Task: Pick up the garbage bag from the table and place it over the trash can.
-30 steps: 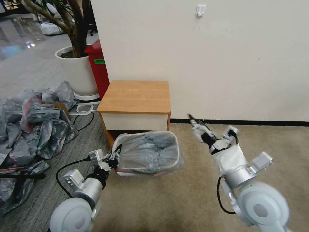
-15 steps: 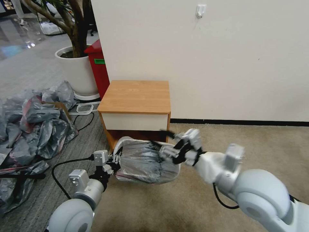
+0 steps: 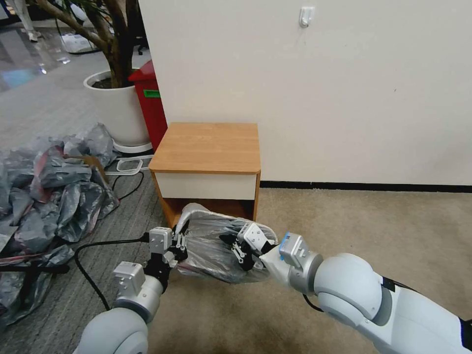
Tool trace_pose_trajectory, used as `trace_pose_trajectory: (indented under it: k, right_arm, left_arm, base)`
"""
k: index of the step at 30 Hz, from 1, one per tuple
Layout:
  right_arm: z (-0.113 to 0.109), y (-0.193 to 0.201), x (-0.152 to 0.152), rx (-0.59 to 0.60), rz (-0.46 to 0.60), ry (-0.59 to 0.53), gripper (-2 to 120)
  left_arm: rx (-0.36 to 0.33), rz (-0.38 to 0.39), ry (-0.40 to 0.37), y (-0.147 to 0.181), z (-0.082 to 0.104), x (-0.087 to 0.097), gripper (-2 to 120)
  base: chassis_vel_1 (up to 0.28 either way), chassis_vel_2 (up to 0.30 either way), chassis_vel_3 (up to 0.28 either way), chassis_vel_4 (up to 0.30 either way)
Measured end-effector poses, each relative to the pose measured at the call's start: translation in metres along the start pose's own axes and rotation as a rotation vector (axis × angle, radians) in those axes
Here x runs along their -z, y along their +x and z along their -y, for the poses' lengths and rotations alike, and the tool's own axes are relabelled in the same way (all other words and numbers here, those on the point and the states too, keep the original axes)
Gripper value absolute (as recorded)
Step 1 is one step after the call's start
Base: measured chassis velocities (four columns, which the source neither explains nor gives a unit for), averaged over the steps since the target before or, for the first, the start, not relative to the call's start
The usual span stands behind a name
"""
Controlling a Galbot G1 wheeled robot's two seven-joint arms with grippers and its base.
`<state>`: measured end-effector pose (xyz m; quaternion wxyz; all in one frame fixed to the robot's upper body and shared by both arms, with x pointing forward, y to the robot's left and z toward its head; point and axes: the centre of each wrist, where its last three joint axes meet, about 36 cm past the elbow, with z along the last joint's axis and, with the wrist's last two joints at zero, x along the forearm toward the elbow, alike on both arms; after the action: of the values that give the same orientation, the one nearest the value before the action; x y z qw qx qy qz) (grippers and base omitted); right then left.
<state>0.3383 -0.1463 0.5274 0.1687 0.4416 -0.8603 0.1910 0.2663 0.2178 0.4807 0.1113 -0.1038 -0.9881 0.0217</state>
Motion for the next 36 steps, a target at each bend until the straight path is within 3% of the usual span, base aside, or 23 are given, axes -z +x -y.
trace_pose_trajectory:
  k: [18,36]
  right_arm:
    - [0.004,-0.04,-0.012,-0.017,-0.076,0.069,0]
    - [0.009,-0.079,-0.028,-0.025,-0.151,0.1,0]
  left_arm:
    - [-0.05,0.076,-0.086,0.009,0.017,-0.003,7]
    - [-0.062,0.087,-0.071,0.013,0.022,0.0,7]
  base:
    - [0.0,0.0,0.0,0.0]
    - [0.0,0.0,0.0,0.0]
